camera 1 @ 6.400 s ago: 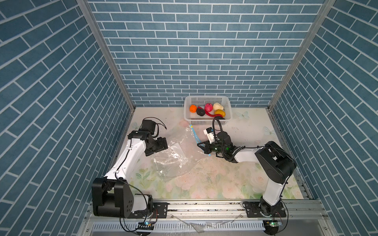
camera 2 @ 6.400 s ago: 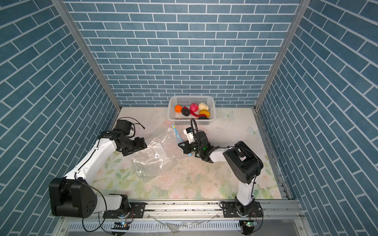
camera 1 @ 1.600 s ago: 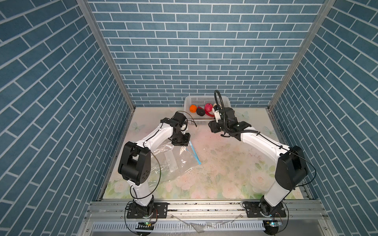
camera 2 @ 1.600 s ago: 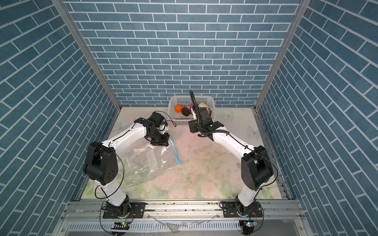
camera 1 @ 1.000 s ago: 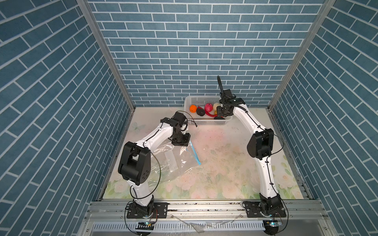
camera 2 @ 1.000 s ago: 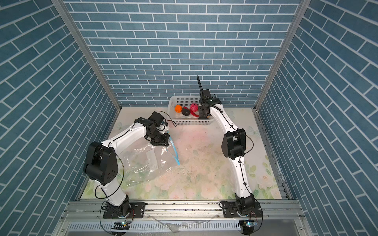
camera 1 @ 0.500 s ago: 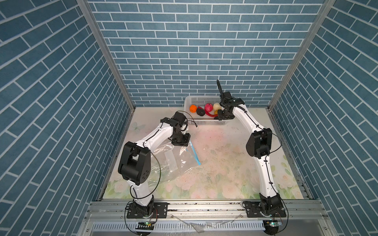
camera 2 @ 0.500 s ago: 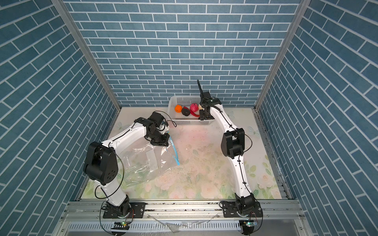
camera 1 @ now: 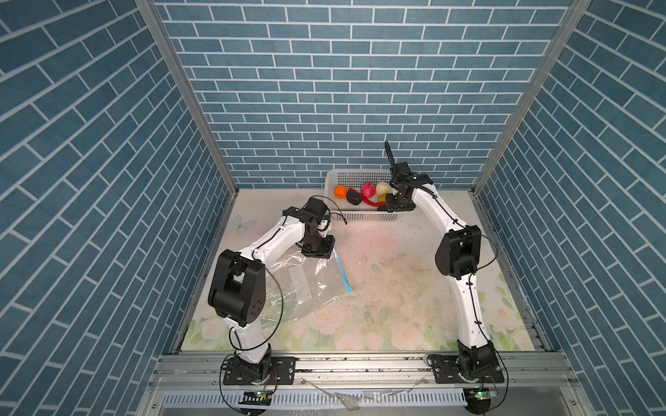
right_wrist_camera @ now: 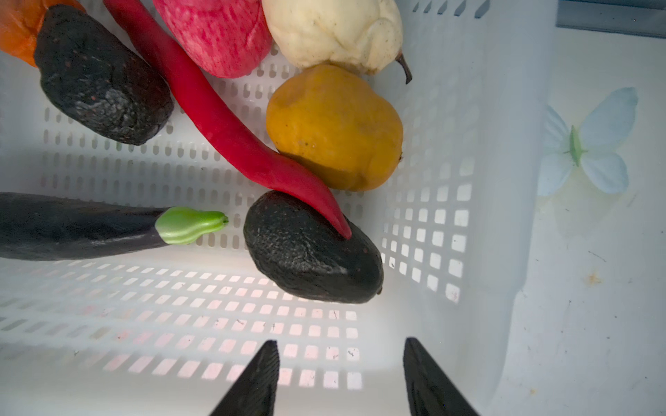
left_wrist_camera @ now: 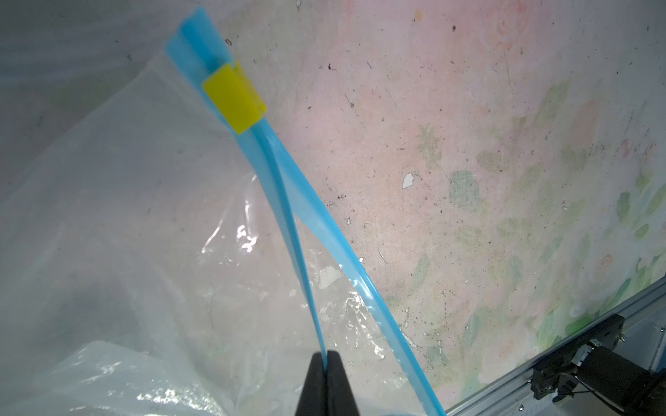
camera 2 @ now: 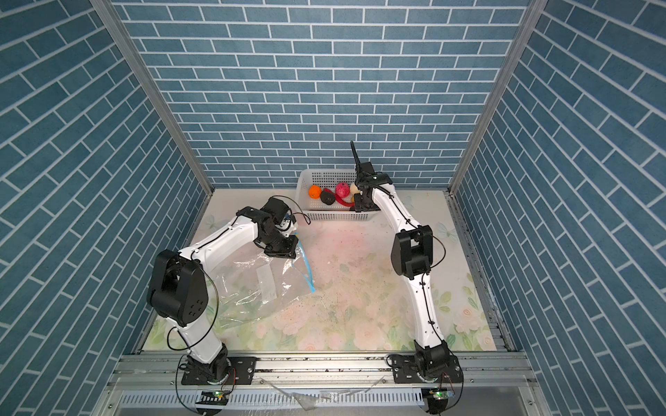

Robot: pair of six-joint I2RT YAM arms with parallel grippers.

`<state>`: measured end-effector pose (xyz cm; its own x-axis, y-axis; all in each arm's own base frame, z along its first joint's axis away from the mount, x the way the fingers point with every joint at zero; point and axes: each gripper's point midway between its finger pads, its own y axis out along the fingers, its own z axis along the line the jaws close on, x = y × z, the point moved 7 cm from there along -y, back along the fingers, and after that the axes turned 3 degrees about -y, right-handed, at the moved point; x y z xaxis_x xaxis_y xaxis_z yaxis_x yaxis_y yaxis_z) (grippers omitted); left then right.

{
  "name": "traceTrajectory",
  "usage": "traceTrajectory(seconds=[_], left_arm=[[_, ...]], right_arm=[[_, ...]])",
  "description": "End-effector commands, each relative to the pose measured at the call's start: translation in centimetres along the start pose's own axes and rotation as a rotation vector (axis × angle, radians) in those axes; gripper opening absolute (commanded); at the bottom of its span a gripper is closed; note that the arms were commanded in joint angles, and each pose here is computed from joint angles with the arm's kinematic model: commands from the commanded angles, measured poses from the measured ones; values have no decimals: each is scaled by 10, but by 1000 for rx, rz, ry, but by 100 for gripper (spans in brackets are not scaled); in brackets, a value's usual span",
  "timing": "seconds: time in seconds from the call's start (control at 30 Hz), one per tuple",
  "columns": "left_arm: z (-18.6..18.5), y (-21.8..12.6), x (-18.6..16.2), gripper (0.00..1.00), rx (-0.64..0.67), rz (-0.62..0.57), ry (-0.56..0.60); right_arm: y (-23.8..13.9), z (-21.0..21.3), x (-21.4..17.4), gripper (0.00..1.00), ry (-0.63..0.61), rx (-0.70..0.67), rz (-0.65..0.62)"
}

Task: Place the food in the zip-top bag and seal the zipper
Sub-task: 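Move the right gripper over the basket while the left holds the zipper open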

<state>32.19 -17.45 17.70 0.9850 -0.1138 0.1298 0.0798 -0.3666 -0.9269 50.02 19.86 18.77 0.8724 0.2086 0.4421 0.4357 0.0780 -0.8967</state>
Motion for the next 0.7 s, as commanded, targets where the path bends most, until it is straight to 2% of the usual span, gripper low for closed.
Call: traceTrajectory(seconds=[0.0,0.67], left_arm=[[-3,-7,1,0,9,-8,11],[-1,-6,0,0,29,-9,9]], right_arm=[[7,-1,-11,57,16,7,67],[35,8,-25,55,47,52,140]])
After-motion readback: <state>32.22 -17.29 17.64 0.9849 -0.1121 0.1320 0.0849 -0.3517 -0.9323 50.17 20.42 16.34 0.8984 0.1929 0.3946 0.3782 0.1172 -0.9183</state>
